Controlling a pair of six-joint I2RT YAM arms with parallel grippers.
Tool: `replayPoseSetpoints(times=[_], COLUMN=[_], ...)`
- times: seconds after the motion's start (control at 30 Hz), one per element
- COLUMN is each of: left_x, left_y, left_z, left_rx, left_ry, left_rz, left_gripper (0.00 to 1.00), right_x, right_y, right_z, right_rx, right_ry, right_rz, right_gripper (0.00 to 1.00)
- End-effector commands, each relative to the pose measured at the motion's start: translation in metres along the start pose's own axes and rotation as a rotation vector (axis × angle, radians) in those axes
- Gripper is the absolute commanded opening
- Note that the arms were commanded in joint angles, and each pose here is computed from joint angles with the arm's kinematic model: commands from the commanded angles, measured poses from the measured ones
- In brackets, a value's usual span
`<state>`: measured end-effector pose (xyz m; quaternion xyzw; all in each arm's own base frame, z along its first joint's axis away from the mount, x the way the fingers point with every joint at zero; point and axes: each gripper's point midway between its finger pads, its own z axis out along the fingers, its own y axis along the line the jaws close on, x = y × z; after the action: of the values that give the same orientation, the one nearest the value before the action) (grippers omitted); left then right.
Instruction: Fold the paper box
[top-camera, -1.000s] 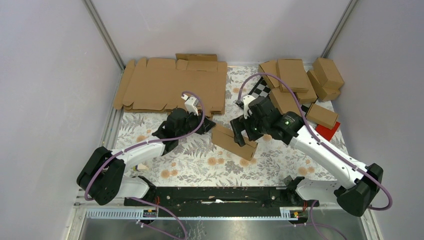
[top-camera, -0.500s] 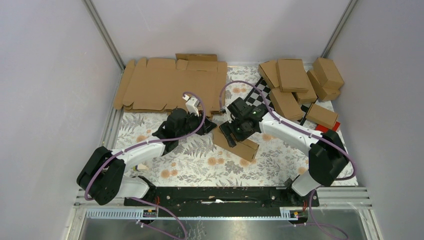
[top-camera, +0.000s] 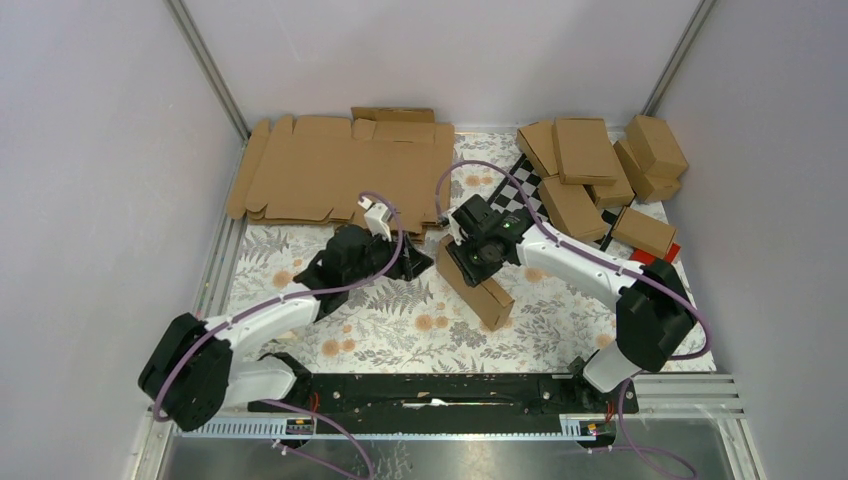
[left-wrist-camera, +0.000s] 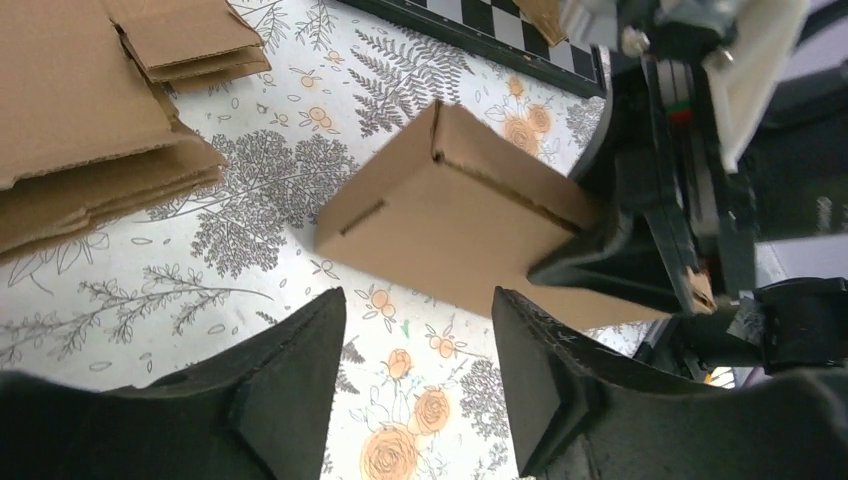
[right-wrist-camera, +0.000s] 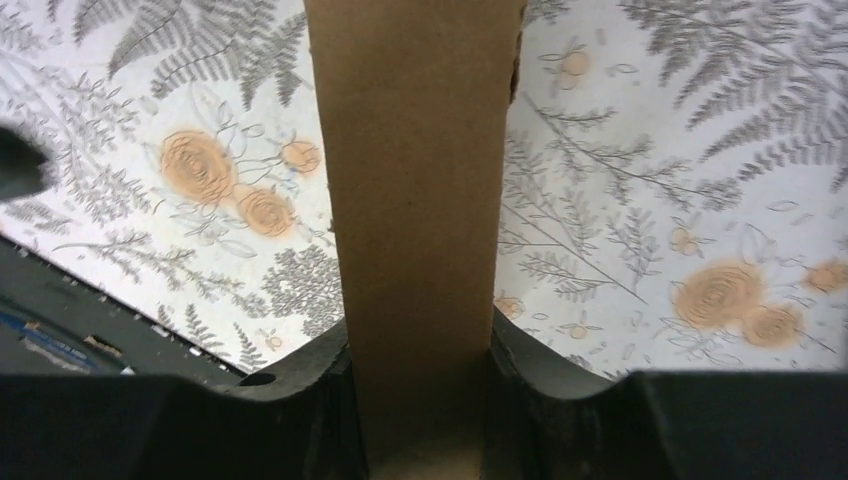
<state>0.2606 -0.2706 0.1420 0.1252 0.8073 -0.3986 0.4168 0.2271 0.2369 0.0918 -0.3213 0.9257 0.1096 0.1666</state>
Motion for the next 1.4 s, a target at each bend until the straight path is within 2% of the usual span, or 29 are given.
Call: replayPoseSetpoints(times=[0.0, 0.17, 0.3, 0.47, 0.6, 0.7, 0.83, 1.03, 1.07, 1.1, 1.13, 1.17, 1.27, 1.37], left_x=[-0.021, -0.035, -0.037, -0.036, -0.028, -0.022, -0.015, -0.018, -0.018, -0.019, -0.020, -0.020, -0.020, -0.019], left_y=[-0.008, -0.006, -0.002, 0.003, 0.005, 0.007, 0.012, 0.016, 0.016, 0.017, 0.017, 0.017, 0.019, 0.020], left_z=[-0.018, -0.041, -0.050, -0.049, -0.044, -0.041, -0.039, -0.046, -0.047, -0.048, -0.048, -0.049, -0.051, -0.050], left_rx=[-0.004, -0.044, -0.053, -0.059, -0.035, -0.025, -0.027, -0.048, -0.053, -0.057, -0.057, -0.058, -0.068, -0.073], left_ry=[-0.107, -0.218, -0.272, -0.297, -0.294, -0.290, -0.284, -0.324, -0.327, -0.332, -0.335, -0.339, -0.349, -0.343], left_rz=[0.007, 0.010, 0.017, 0.063, 0.085, 0.103, 0.112, 0.112, 0.112, 0.113, 0.114, 0.115, 0.116, 0.120], left_gripper=[0.62, 0.67, 0.68, 0.68, 0.67, 0.66, 0.65, 0.65, 0.65, 0.65, 0.65, 0.65, 0.65, 0.66], right_x=[-0.025, -0.038, -0.053, -0.064, -0.062, -0.078, -0.118, -0.158, -0.164, -0.168, -0.171, -0.174, -0.187, -0.209], right_y=[-0.026, -0.071, -0.111, -0.162, -0.201, -0.220, -0.260, -0.347, -0.363, -0.378, -0.391, -0.398, -0.392, -0.355], right_z=[-0.031, -0.062, -0.094, -0.139, -0.175, -0.192, -0.207, -0.204, -0.204, -0.204, -0.200, -0.201, -0.185, -0.157], right_rx=[0.154, 0.432, 0.707, 1.033, 1.253, 1.313, 1.415, 1.599, 1.622, 1.646, 1.667, 1.696, 1.676, 1.456], right_ry=[-0.084, -0.114, -0.146, -0.133, -0.127, -0.187, -0.255, -0.225, -0.219, -0.209, -0.191, -0.178, -0.180, -0.345], right_rz=[-0.028, -0.031, -0.012, 0.041, 0.142, 0.205, 0.193, 0.163, 0.161, 0.167, 0.172, 0.187, 0.177, 0.173], right_gripper=[0.35, 0.34, 0.40, 0.40, 0.40, 0.39, 0.40, 0.41, 0.43, 0.63, 0.94, 0.99, 1.00, 1.00])
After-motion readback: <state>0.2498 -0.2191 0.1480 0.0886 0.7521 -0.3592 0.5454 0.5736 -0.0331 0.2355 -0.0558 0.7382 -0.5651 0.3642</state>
